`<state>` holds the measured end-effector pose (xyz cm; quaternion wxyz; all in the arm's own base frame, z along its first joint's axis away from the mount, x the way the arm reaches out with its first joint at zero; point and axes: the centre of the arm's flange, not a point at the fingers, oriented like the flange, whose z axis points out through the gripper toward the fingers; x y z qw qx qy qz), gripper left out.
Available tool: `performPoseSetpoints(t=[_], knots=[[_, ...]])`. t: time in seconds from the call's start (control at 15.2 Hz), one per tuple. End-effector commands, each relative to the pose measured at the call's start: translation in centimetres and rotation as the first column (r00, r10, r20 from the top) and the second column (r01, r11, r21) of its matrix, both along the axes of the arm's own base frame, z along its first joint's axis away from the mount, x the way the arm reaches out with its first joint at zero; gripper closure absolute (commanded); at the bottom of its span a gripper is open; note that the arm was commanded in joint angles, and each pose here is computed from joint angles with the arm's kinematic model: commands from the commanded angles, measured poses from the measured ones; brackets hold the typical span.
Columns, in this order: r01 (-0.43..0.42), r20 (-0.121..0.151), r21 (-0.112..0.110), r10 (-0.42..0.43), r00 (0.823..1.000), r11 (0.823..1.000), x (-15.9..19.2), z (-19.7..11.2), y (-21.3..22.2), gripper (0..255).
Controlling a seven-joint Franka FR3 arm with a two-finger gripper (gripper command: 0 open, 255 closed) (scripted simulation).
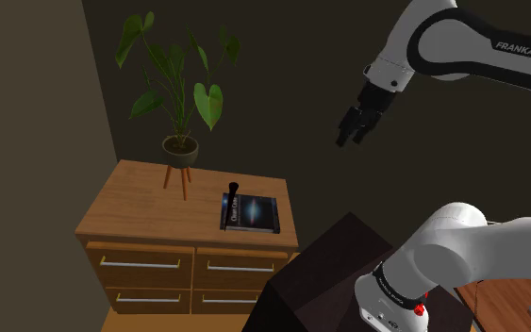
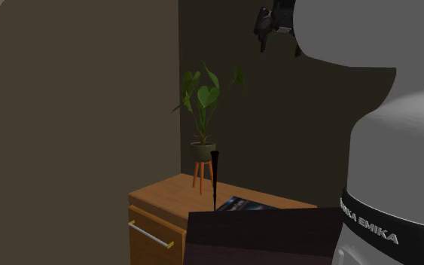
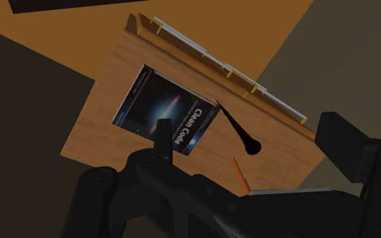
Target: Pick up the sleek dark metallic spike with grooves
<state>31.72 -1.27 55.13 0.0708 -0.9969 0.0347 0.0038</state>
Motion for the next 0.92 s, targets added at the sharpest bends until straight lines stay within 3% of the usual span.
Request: performPoseSetpoints(t=[0.0,0.86], knots=[[0.0,0.0,0.0,0.0,1.0,1.0,0.0,0.0,0.0,0],[-0.055,0.044,0.03,0.054,0.998,0.998,9.3,-12.8,5.4,0]])
